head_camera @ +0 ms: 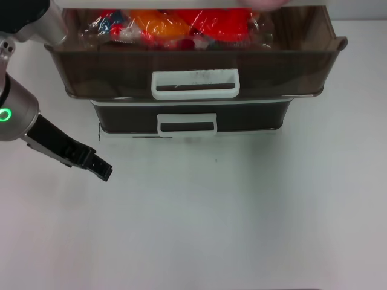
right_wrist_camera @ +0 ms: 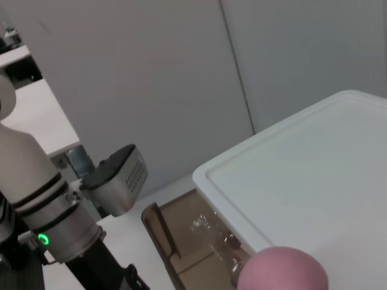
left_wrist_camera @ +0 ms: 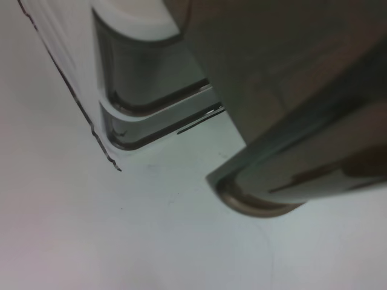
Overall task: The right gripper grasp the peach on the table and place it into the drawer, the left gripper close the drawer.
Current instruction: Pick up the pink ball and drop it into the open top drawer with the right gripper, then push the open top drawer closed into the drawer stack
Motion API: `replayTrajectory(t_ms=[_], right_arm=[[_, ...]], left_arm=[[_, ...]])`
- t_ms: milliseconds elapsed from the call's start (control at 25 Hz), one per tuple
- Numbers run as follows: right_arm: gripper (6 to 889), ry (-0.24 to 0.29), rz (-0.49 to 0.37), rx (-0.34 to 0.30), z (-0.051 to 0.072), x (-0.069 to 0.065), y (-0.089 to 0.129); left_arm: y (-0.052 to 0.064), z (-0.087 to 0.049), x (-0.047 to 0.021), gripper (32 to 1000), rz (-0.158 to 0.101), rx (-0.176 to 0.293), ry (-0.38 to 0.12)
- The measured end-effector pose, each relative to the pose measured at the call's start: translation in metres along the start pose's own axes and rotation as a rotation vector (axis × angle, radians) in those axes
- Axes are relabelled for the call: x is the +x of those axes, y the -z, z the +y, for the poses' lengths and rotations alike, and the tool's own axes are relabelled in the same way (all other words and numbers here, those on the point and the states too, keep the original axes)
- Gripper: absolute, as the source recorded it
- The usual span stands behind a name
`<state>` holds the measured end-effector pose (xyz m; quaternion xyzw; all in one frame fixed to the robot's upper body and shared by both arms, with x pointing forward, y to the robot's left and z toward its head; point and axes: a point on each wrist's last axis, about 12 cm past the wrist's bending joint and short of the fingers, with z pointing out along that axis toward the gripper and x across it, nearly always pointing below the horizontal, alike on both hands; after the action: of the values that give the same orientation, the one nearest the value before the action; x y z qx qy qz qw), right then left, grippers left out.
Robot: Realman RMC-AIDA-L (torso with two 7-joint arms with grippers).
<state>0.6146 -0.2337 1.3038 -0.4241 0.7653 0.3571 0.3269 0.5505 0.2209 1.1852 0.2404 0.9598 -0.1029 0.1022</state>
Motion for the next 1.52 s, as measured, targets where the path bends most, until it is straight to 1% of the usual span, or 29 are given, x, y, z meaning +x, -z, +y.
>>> replayTrajectory(t_ms=[120, 240, 400, 520, 800, 960, 1160, 1400, 1520], right_arm=[[75, 0.010, 0.031, 0.002, 0.002, -0.005, -0.014], [83, 0.026, 0.059, 0.007, 0.004, -0.010, -0.024], [94, 0.037, 0.089, -0.001, 0.008, -0.010, -0.037], [102, 0.046, 0.091, -0.002, 0.010, -0.011, -0.040], [371, 0.070, 0.089, -0.012, 0.012, -0.013, -0.041], [520, 0.074, 0.091, -0.017, 0.013, -0.013, -0.041], [733, 0.080, 0.086, -0.010, 0.014, -0.014, -0.039], [866, 0.091, 0.081, 0.002, 0.015, -0.015, -0.036], [866, 0.090, 0.083, 0.002, 0.015, -0.015, -0.036]], left_arm=[[0.000, -0.001, -0.0008, 816, 0.000, 0.000, -0.002], [0.000, -0.001, -0.0010, 816, 0.001, 0.000, -0.003], [0.000, -0.001, -0.0010, 815, 0.002, 0.000, -0.001], [0.000, -0.001, -0.0008, 815, 0.003, 0.001, -0.001], [0.000, -0.001, 0.0004, 816, 0.005, 0.001, 0.002], [-0.001, 0.000, 0.0014, 816, 0.005, 0.002, 0.006], [-0.001, 0.000, 0.0017, 815, 0.006, 0.002, 0.006], [-0.001, 0.001, 0.0022, 815, 0.006, 0.003, 0.008], [-0.001, 0.001, 0.0023, 815, 0.006, 0.003, 0.008]])
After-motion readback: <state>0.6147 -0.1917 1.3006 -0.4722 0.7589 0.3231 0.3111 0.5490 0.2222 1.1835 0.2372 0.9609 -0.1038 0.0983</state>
